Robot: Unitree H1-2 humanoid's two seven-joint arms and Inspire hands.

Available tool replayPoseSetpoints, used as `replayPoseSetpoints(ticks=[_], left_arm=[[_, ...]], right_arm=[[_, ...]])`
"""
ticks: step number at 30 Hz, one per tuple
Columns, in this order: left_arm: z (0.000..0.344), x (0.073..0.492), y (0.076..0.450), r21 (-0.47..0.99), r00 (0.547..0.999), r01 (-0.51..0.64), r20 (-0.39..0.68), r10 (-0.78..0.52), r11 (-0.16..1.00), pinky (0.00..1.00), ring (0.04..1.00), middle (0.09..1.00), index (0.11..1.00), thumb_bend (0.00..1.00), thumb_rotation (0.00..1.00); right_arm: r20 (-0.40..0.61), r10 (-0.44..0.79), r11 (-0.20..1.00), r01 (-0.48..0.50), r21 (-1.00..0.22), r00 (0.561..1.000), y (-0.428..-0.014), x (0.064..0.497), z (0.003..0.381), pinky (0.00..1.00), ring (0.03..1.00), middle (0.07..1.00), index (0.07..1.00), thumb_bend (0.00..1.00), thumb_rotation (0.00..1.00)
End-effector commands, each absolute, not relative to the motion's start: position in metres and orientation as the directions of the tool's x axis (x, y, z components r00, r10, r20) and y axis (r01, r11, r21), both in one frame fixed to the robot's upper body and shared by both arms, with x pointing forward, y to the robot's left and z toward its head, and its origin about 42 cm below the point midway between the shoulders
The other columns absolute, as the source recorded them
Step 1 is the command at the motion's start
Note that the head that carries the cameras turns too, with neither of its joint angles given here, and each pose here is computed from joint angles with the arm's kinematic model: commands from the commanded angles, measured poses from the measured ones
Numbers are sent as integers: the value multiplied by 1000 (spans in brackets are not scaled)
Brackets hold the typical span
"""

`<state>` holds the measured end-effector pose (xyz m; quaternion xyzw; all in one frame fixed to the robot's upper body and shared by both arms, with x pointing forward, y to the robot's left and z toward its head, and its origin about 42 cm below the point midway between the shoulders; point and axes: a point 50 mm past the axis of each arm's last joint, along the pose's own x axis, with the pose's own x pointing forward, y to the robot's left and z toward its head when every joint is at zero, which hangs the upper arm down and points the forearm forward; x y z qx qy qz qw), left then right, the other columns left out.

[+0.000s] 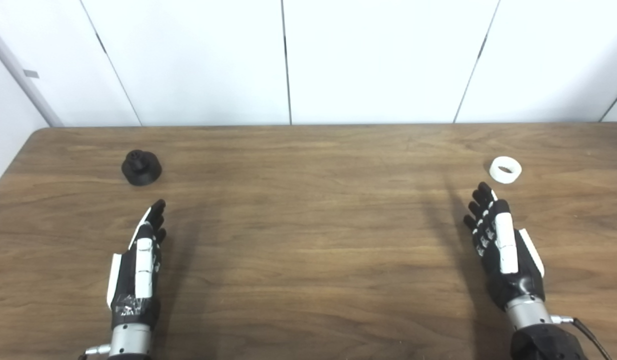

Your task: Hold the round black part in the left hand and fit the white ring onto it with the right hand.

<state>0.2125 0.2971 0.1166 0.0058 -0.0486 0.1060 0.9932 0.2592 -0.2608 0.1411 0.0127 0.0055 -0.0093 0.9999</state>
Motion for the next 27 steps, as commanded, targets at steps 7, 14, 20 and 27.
replayPoseSetpoints(ticks=[7, 14, 20, 27], left_arm=[[127, 215, 300, 10, 968, -206, 150, 203, 978, 1000, 997, 971, 925, 556, 924], [125, 212, 294, 5, 966, -212, 150, 209, 977, 1000, 985, 965, 921, 512, 929], [122, 211, 282, 19, 969, -209, 140, 205, 978, 1000, 987, 963, 917, 520, 941], [117, 210, 270, 40, 976, -186, 123, 180, 982, 1000, 1000, 979, 931, 483, 943]], right_arm=[[28, -11, 1000, 11, 24, 1000, -259, 262, 152, 1000, 1000, 1000, 995, 496, 1000], [24, -5, 1000, 5, 2, 1000, -265, 260, 150, 1000, 1000, 1000, 1000, 493, 1000], [10, 14, 1000, -14, 6, 1000, -273, 258, 148, 1000, 1000, 1000, 1000, 465, 1000], [3, 29, 1000, -29, 9, 1000, -280, 257, 144, 1000, 1000, 1000, 1000, 453, 1000]])
